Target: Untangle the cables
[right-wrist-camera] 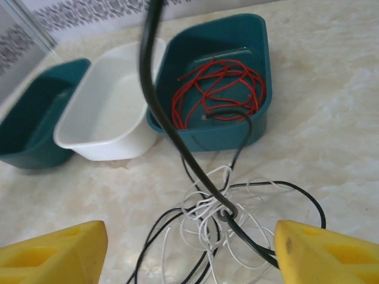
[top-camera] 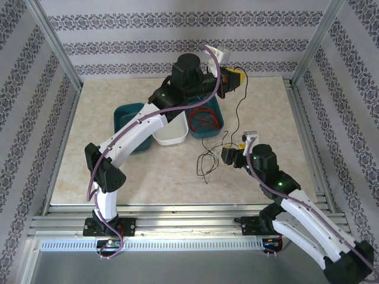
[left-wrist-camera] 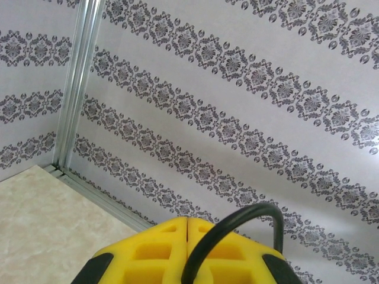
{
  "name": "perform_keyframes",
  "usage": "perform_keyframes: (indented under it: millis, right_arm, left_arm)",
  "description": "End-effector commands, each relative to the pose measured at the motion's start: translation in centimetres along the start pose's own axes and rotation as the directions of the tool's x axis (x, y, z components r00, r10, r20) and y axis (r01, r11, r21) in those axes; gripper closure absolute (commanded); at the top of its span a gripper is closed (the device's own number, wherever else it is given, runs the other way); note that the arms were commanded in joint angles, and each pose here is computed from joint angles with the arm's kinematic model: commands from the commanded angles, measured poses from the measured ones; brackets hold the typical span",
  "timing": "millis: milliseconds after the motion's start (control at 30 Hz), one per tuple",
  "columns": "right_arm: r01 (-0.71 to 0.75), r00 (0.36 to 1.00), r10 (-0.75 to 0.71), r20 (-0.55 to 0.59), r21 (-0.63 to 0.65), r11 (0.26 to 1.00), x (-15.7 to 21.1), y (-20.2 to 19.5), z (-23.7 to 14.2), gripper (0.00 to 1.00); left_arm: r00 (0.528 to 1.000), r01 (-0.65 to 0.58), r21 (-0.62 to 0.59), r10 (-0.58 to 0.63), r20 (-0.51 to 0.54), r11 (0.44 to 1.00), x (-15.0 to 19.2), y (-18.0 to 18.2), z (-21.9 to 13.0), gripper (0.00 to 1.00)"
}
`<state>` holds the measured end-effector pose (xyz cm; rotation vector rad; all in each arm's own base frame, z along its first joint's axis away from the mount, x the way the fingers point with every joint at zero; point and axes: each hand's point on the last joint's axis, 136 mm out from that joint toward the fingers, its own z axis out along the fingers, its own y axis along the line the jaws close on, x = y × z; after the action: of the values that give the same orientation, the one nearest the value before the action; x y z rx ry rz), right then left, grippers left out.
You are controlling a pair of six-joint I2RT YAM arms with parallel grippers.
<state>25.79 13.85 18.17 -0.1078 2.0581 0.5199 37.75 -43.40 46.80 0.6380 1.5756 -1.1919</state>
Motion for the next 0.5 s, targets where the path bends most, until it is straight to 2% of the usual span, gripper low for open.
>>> perform_keyframes:
  millis: [0, 167, 300, 467]
  right_arm:
    - [0.022, 0.996, -0.035, 0.076, 0.169, 0.985, -1.1, -2.7, 1.4, 0.30]
    - [-0.013, 0.998, -0.003, 0.065, 0.247, 0.969, -0.3, -5.1, 3.9, 0.37]
    - [-0.049, 0.998, 0.039, 0.045, 0.262, 0.964, 0.0, -6.2, 5.6, 0.52]
    - [-0.081, 0.996, 0.089, -0.011, 0.313, 0.946, 1.9, -7.7, 7.2, 0.56]
  left_arm:
    - [0.999, -0.009, 0.060, 0.007, 0.039, 0.998, -2.2, -2.0, -0.8, 1.00]
    - [0.997, -0.040, 0.096, 0.033, 0.069, 0.995, -4.2, -4.1, -2.7, 1.00]
    - [0.993, -0.057, 0.126, 0.043, 0.107, 0.990, -6.5, -5.7, -4.7, 1.00]
    - [0.982, -0.045, 0.143, 0.017, 0.191, 0.989, -10.0, -5.5, -7.4, 1.00]
